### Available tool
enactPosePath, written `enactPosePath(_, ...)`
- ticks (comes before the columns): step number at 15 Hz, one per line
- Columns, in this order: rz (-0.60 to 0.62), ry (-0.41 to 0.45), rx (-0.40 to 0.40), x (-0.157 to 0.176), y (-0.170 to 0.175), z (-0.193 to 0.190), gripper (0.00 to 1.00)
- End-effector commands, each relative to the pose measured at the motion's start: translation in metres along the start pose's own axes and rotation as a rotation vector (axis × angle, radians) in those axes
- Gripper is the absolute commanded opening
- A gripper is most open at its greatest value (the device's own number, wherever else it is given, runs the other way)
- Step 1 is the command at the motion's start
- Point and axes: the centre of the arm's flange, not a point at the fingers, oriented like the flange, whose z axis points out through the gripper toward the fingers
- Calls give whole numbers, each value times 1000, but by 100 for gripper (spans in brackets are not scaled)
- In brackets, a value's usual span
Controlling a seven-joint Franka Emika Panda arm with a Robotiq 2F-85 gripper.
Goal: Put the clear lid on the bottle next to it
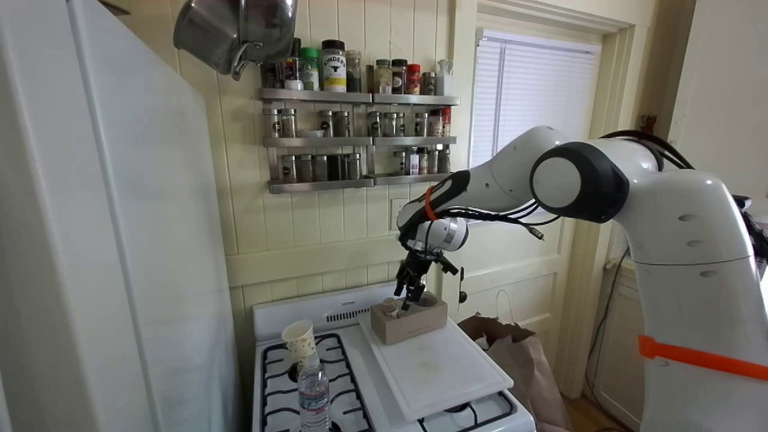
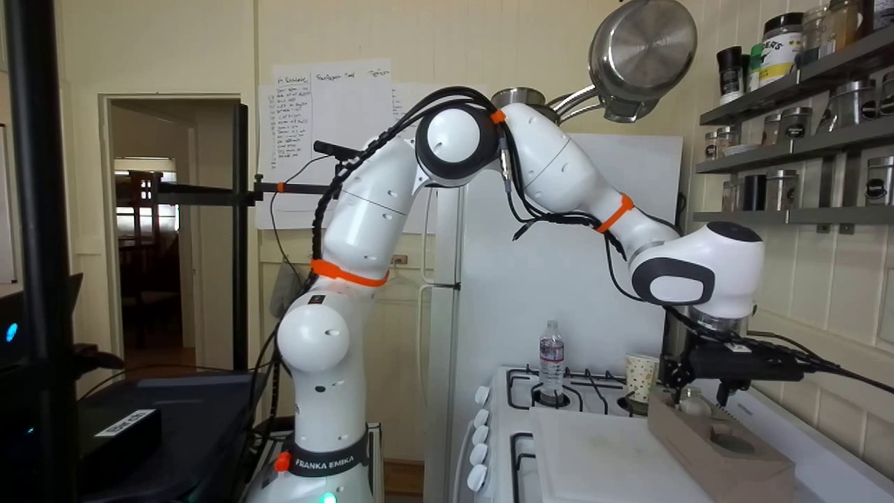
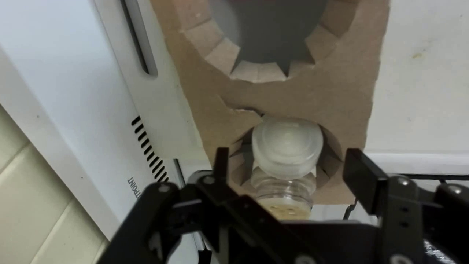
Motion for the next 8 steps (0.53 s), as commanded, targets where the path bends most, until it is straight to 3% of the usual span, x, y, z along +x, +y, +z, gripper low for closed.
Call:
enactPosePath(1,11,-27,12,-3,6,10,81)
enactPosePath(2,13,-33,15,-4,7,13,75)
enactPosePath(4,14,-39,23,-6,7,16,49)
enactPosePath(6,18,-43,25,-6,8,18,31)
enactPosePath(8,12,-40,19,-5,5,15,24)
